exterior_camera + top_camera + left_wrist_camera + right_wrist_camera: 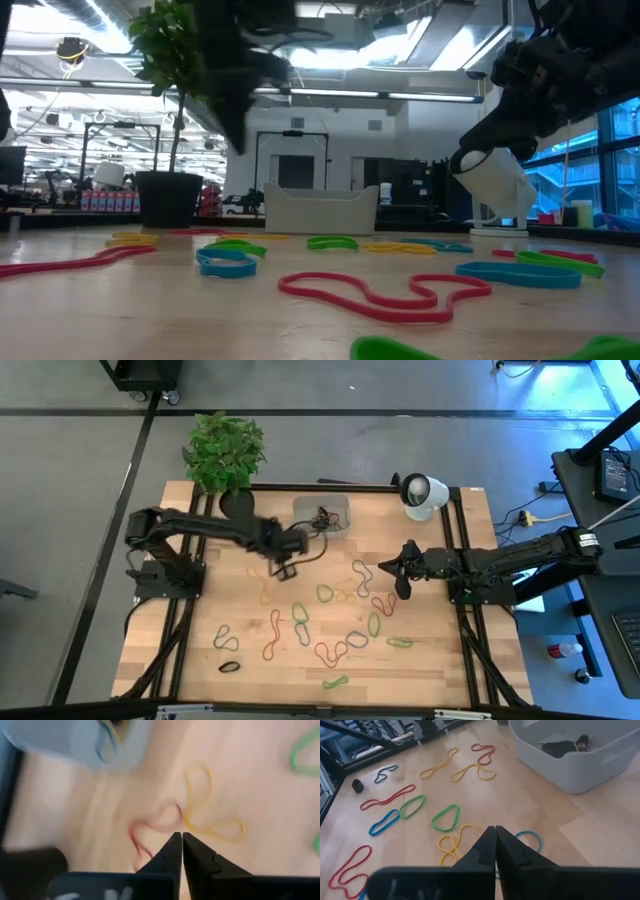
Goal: Pick and place rubber bands into bin
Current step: Put the green rubber band into the gray bin
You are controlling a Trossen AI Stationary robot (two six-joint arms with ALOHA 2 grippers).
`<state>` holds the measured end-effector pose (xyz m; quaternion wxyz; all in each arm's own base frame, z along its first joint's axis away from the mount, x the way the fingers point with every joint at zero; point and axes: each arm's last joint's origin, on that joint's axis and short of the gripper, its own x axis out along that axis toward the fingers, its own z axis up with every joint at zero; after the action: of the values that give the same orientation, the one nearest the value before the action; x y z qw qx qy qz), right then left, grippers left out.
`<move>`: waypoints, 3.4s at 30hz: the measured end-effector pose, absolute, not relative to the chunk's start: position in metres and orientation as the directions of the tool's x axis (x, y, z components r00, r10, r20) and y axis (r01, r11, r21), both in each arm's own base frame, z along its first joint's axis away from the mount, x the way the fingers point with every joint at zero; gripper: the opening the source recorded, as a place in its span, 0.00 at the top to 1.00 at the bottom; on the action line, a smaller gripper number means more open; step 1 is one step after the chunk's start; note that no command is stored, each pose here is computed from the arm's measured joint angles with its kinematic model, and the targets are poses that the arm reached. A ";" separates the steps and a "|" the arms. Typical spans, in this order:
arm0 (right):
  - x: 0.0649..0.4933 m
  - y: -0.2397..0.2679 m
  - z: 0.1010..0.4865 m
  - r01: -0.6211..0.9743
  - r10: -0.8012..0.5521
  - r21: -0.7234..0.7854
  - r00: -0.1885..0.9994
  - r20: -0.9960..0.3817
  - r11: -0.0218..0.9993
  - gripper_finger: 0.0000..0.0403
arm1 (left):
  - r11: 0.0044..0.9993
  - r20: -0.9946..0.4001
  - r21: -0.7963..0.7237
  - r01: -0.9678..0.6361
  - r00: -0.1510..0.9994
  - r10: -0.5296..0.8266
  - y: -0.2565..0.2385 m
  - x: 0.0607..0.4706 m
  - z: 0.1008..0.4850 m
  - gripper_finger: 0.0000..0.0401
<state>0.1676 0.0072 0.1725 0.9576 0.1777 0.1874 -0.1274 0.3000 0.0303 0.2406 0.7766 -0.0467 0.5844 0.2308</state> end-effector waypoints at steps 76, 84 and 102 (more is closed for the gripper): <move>0.285 0.017 0.281 0.328 -0.317 -0.154 0.532 -0.785 0.932 1.00 | 0.950 -0.837 -0.032 -0.311 0.528 0.145 -0.003 0.168 0.194 1.00; 0.332 -0.076 0.278 0.345 -0.416 -0.250 0.592 -0.690 0.905 1.00 | 0.970 -0.795 -0.025 -0.243 0.592 0.128 -0.003 0.174 0.198 1.00; 0.436 -0.193 0.176 0.375 -0.381 -0.185 0.556 -0.739 0.908 0.97 | 0.979 -0.734 -0.018 -0.203 0.668 0.125 -0.003 0.181 0.204 0.99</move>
<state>0.4361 -0.1927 0.1763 0.8822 -0.0031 0.4193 -0.2143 0.1813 -0.0034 0.2044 0.9118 -0.0490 0.3976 0.0898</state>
